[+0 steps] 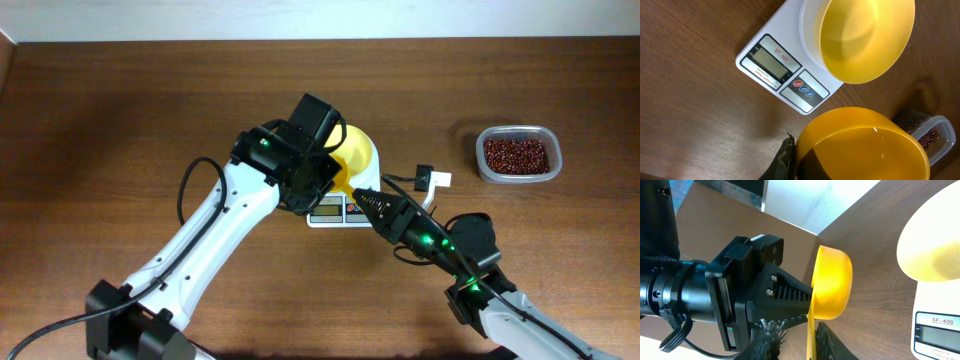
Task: Scoop item into bowl and weigh 50g on scale
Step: 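Move the right gripper to the scoop held by the left gripper, then close the right gripper on the scoop handle, open the left gripper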
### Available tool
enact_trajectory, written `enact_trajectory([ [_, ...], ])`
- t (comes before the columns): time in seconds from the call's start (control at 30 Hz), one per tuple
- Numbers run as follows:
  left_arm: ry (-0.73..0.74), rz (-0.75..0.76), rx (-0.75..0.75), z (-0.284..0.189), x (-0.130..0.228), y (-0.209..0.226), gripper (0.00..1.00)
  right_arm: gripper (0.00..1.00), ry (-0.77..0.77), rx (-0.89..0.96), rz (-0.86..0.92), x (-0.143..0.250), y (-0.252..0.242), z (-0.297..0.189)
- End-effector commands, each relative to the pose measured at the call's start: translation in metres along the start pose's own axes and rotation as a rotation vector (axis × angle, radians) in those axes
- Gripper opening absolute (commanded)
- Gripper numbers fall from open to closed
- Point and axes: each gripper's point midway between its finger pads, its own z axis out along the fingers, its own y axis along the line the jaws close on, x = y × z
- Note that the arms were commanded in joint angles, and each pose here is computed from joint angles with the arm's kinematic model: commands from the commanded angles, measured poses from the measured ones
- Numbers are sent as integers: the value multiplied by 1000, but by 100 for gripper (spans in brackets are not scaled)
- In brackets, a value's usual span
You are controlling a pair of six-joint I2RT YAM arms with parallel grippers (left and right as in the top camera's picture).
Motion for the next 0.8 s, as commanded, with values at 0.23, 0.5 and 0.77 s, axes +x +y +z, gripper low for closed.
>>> enact_trajectory([
  [0.23, -26, 20, 17, 0, -4, -4, 0, 20, 5, -29, 11, -2, 11, 4],
  [0.5, -26, 20, 17, 0, -4, -4, 0, 13, 13, -32, 33, -1, 11, 4],
  [0.77, -26, 20, 16, 0, -4, -4, 0, 12, 37, -43, 37, 3, 14, 4],
])
